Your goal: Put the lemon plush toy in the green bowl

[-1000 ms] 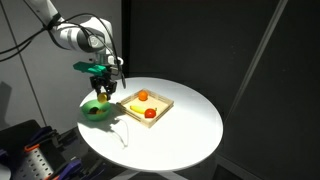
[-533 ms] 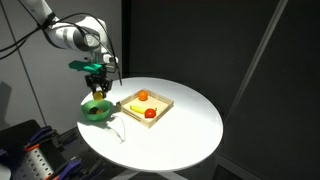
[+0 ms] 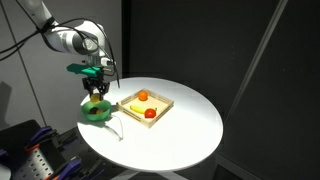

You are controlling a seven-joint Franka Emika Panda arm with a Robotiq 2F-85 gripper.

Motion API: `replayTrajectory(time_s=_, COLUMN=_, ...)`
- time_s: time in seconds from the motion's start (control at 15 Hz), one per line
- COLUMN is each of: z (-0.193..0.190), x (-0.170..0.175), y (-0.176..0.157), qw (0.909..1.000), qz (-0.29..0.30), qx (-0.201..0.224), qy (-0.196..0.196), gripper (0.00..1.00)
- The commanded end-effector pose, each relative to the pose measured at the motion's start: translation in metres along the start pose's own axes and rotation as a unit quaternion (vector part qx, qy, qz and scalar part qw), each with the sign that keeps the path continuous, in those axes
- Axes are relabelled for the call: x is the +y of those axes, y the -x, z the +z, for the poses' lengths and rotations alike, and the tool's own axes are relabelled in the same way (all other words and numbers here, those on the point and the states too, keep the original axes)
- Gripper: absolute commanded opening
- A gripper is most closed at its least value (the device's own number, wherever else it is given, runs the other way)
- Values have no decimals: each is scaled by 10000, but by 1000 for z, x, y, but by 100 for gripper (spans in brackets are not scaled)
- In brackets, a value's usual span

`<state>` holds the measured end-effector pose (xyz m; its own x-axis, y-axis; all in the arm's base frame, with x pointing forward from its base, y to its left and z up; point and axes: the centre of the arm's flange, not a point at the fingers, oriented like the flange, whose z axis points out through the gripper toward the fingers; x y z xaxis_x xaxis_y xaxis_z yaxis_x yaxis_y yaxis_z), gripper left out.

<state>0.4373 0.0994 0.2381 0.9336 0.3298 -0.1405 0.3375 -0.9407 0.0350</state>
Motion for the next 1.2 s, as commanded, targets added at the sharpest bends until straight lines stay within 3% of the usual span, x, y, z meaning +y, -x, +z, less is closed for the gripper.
replayTrajectory(time_s=0.0, z=11, x=-13, y=-4, qw=10000, qz=-30, qx=83, qy=1, gripper=34)
replayTrajectory(time_s=0.8, z=34, x=-37, y=-11, qw=9992, qz=-306, qx=242, qy=-3, gripper=34)
replayTrajectory(time_s=0.87, z=34, x=-37, y=-11, qw=9992, qz=-316, qx=246, qy=3, gripper=51)
replayTrajectory(time_s=0.93, z=34, x=-37, y=-11, qw=9992, qz=-321, qx=247, qy=2, gripper=81)
replayTrajectory(time_s=1.13, z=33, x=-37, y=-11, qw=9992, qz=-328, qx=242, qy=-8, gripper=97)
